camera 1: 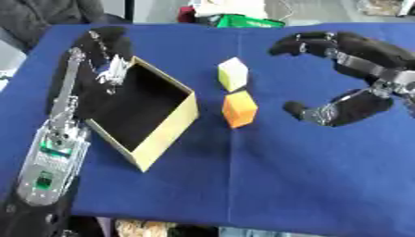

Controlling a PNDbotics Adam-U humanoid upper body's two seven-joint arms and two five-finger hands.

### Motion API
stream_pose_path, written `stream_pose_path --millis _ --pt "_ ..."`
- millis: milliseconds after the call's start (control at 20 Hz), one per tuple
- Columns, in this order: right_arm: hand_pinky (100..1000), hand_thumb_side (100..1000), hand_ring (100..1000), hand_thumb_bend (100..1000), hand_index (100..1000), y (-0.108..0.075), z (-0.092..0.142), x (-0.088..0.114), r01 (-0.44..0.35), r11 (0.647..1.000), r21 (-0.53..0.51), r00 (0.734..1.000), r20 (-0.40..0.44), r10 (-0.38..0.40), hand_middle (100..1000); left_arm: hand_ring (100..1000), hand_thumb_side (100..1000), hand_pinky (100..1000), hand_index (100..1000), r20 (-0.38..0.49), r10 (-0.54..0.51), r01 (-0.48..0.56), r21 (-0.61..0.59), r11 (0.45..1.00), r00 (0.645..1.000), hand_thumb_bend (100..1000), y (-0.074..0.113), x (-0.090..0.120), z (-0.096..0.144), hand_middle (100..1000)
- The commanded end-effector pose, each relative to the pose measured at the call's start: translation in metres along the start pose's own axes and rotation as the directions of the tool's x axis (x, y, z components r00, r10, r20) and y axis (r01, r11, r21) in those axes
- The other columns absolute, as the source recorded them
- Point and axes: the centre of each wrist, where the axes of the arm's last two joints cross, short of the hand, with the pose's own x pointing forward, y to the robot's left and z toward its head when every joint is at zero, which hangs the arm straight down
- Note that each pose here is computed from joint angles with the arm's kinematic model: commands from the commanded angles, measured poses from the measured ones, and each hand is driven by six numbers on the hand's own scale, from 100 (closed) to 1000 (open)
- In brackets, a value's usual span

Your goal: Pick up objects on the table and place them in the box.

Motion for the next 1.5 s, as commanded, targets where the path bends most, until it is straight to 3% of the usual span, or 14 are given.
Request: stream_pose_path --millis 50,500,1500 --pt "849 414 968 346 966 -0.005 -0.006 -0.012 -0.021 0.999 0.046 1.0 -0.011 0.022 877 584 601 616 751 0.03 0.0 0.001 -0.009 1.0 1.0 272 0.002 0.006 -0.005 571" --pt "849 415 970 393 964 -0.006 -0.019 -0.03 0.007 0.99 0.139 1.0 -0.017 -0.005 880 586 606 619 754 0.029 0.007 -0.006 -0.031 0.999 1.0 274 0.0 0.006 -0.006 573" --pt "841 452 963 347 950 0.015 -0.036 -0.05 0.069 0.979 0.194 0.997 -0.049 -0.061 864 587 610 620 755 0.039 0.013 -0.011 -0.048 0.999 0.999 272 -0.002 0.008 -0.008 573"
